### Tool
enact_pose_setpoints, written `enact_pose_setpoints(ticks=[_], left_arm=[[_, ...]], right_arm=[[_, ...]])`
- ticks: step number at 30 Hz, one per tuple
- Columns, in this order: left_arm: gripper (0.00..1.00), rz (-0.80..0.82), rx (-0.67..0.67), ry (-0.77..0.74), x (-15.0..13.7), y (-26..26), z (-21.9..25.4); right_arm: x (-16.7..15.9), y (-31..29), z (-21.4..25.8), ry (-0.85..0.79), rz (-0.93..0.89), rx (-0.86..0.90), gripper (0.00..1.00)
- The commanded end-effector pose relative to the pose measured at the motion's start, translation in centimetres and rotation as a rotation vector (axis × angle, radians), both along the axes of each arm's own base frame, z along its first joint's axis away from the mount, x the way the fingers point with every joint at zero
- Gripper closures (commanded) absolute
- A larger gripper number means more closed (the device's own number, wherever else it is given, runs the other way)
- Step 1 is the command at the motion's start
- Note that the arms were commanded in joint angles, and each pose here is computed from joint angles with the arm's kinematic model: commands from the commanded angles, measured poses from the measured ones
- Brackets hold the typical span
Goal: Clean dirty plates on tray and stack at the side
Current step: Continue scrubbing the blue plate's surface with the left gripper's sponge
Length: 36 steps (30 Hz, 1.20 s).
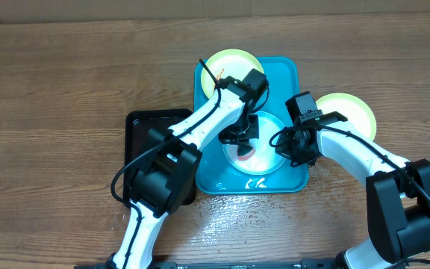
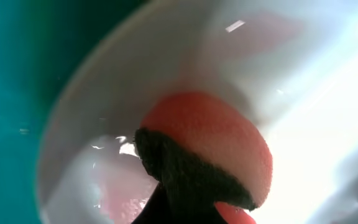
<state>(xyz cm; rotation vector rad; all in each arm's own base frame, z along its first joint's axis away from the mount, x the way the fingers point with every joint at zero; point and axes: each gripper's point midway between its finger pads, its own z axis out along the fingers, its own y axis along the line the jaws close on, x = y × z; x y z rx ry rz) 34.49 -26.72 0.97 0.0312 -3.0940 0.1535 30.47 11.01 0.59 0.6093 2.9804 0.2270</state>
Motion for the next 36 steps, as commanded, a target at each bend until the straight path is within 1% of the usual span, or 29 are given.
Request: enact_pose_setpoints(ticks=[1,4,6,9,10,13,17,21,24,29,36], left_arm=[[0.96,0.047,0.174,-0.092,2.3,3.6,-0.3],[0.96,0.045,0.279,-0.166,3.6,5.3,0.8],[0.96,0.027,0.336,-0.196,4.0,6.1,1.5],[0.96,-0.039,0.329,-0.168,3.3,5.6,1.4],[0.96,-0.056,0.308,-0.148,2.8,5.1,1.2],[0.96,-0.080,0.184,-0.073,1.2,2.6,0.8],[0.96,-0.093,-0.024,0.024,-0.8,-1.5,0.6],[0.96,-0.113,-0.191,0.110,-3.0,-4.7,0.3],[0.96,-0.121,-0.247,0.153,-4.3,-5.7,-0.2],[0.96,-0.113,-0.231,0.173,-4.8,-5.3,-0.6],[0.96,-0.075,-0.030,0.175,-4.6,-0.6,-1.3]], right_arm=[[-0.1,-1.5,-0.8,0.007,-0.036,-0.074,0.96],[-0.1,-1.5,-0.8,0.006,-0.036,-0.074,0.96],[-0.1,-1.5,-0.8,0.006,-0.036,-0.074,0.96],[-0.1,-1.5,-0.8,0.006,-0.036,-0.074,0.96],[-0.1,-1.5,-0.8,0.006,-0.036,-0.074,0.96],[-0.1,-1.5,-0.8,0.007,-0.036,-0.074,0.96],[-0.1,-1.5,-0.8,0.007,-0.036,-0.075,0.96],[-0.1,-1.5,-0.8,0.007,-0.036,-0.075,0.96],[-0.1,-1.5,-0.8,0.007,-0.036,-0.075,0.96],[-0.1,-1.5,-0.8,0.008,-0.036,-0.075,0.96],[-0.2,-1.5,-0.8,0.010,-0.036,-0.075,0.96]])
